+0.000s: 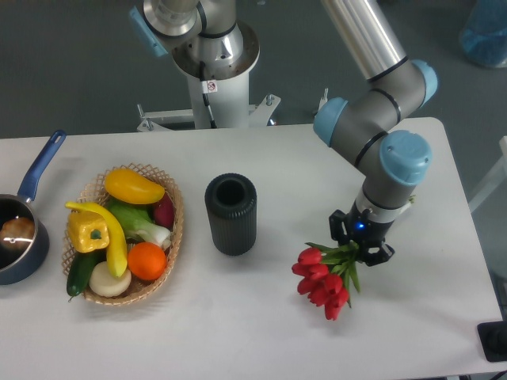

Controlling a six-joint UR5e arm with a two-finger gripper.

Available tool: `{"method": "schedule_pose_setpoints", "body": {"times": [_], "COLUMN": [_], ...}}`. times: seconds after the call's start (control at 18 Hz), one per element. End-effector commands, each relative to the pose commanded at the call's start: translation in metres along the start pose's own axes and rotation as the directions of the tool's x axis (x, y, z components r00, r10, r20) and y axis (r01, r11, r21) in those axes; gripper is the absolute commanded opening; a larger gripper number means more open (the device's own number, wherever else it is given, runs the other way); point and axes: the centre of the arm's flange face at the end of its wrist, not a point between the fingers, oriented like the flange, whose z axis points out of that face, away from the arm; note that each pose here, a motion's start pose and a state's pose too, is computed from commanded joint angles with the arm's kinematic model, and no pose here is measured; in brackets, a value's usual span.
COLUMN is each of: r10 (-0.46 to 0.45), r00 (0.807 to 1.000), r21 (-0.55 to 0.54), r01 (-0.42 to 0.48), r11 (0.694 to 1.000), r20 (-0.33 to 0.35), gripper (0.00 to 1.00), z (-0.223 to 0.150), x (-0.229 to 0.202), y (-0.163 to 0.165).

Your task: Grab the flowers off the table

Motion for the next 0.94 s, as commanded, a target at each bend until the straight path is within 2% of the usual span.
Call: {"method": "schedule_pose_setpoints", "body": {"times": [0.39,0.5,0.94], "r10": [-0.005,-0.005,-0.006], "r00": [1.0,1.0,1.0], "r21": [-0.018,-0.051,-0.051], "r01": [0.005,0.005,0.006], "r11": [1.0,0.999,0.999], "r20": [0.006,0.004,0.005], "gripper": [0.0,0.0,0.0], "z": [-0.033,-0.038,-0.04], "x": [-0.026,-0.03,-0.03], "y": [-0.013,-0.011,-0.012]}}
